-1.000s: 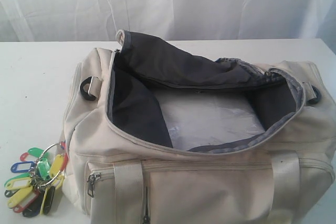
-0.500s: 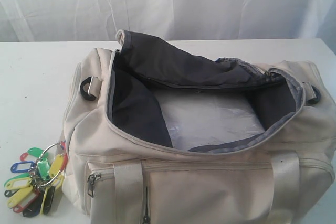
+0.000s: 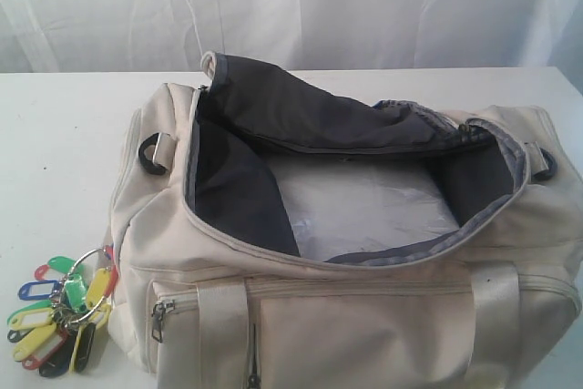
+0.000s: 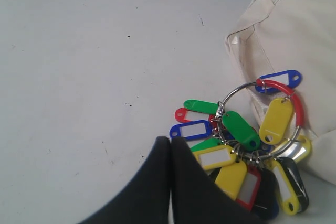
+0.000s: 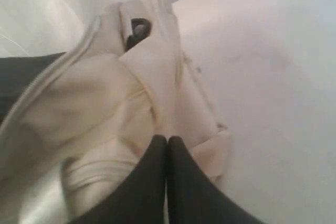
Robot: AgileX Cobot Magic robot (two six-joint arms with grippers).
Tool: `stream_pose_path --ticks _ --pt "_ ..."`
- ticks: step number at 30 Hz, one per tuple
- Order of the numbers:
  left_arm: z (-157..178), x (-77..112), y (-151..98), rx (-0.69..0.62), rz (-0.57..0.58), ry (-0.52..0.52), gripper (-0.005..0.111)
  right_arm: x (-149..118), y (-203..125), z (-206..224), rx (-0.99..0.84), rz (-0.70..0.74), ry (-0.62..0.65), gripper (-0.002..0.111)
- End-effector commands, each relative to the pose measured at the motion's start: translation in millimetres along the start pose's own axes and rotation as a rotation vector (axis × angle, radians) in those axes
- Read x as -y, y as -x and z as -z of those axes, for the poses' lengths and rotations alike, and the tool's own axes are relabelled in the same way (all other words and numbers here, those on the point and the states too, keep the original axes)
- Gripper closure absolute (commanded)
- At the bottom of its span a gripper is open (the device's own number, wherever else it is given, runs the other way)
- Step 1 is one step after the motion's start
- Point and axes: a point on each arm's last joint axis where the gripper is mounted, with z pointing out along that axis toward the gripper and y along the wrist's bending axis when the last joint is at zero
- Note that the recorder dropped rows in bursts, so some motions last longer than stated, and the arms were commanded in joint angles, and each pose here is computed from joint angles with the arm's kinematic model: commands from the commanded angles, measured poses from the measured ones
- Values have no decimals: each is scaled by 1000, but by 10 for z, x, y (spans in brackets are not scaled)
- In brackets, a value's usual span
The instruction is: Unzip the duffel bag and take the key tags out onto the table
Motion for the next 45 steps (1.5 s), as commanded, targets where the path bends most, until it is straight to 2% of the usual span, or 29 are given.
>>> stream_pose_path --ticks 1,25,27,30,31,33,45 --pt "-1 4 -5 6 14 -4 107 -73 -27 2 -26 -210 86 108" --pt "-1 4 -5 6 14 -4 107 -70 -30 2 -29 -202 83 108" --pt "-1 4 -5 6 14 -4 107 -69 -32 2 -28 -140 83 108" --pt "-1 4 -5 6 14 -4 107 -69 -32 2 -15 186 86 108" --pt "-1 4 -5 6 14 -4 107 -69 -32 2 -8 335 87 108" --pt "-1 4 -5 6 14 -4 107 -69 -32 2 -2 469 88 108" --pt "-1 4 -5 6 14 -4 107 -67 -25 2 8 552 84 108"
